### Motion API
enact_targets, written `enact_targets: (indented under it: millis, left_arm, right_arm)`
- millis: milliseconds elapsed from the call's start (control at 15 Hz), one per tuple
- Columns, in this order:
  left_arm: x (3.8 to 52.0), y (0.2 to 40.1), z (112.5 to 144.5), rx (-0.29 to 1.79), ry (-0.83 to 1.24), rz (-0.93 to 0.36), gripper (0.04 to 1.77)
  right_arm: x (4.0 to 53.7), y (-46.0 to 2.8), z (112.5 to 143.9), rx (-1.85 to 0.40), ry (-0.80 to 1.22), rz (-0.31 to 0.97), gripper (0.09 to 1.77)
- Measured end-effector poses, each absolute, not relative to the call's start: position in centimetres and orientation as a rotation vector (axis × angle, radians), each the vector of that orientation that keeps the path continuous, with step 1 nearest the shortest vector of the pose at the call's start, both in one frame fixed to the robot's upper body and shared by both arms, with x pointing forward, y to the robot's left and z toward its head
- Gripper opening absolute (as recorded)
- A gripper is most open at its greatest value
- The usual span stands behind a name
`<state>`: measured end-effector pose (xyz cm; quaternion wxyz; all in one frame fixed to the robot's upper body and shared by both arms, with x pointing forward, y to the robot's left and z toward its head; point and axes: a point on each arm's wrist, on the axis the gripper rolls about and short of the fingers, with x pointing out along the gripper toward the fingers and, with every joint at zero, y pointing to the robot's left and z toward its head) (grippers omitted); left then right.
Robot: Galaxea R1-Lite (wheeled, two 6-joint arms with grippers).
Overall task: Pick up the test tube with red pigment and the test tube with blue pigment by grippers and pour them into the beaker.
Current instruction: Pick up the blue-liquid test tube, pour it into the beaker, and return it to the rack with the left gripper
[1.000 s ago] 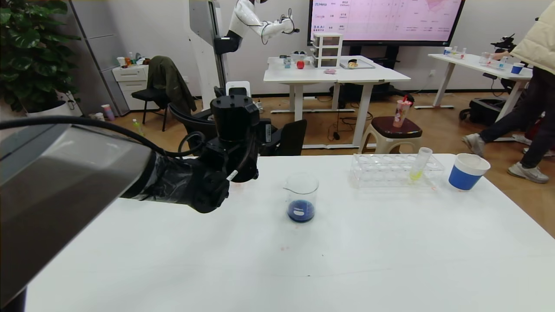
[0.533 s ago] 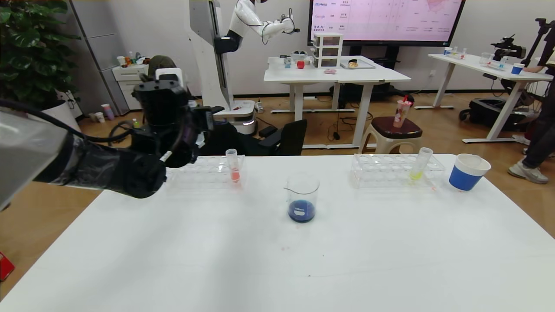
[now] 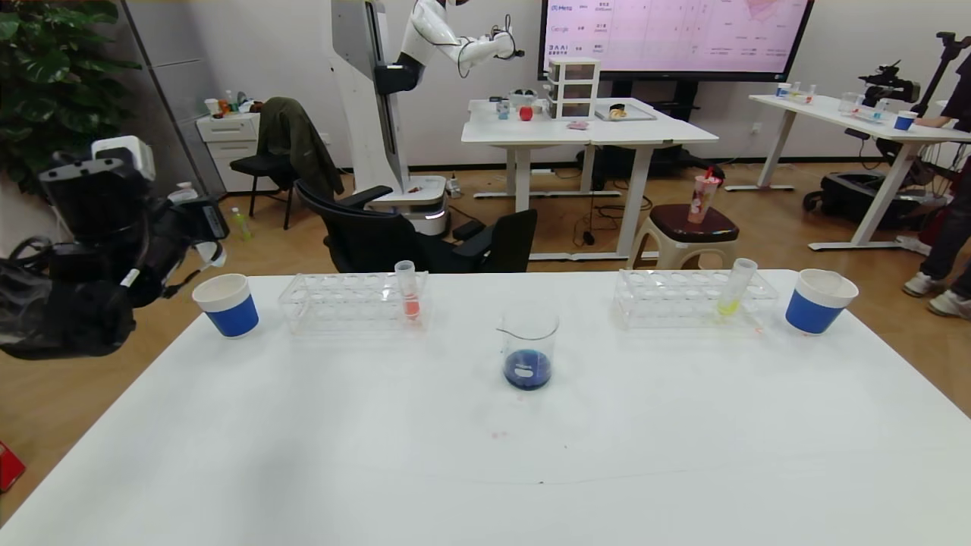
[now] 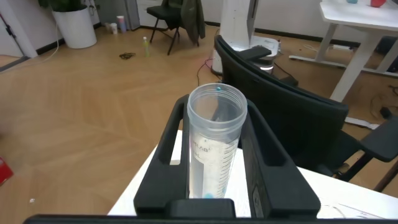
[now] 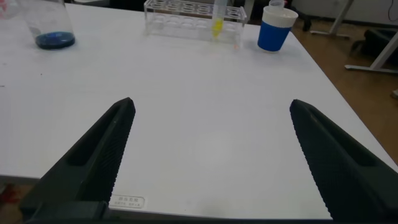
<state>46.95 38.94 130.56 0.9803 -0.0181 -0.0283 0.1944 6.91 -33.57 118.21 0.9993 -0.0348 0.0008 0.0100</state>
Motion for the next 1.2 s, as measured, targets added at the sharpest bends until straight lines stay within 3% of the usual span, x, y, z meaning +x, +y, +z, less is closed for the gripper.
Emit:
enact_targets:
  millis: [600,1200]
  left_arm:
    - [50.9,43.0,126.3,-0.051,-0.047,0.457,0.51]
    - [52.9,43.5,119.8,-0.051,0.018,0.462,0.51]
  right_arm:
    - [6.9,-33.6,118.2,-0.070,0.002,0.019,1.74]
    - [6.9,-33.6,118.2,-0.070,0.001,0.019,1.74]
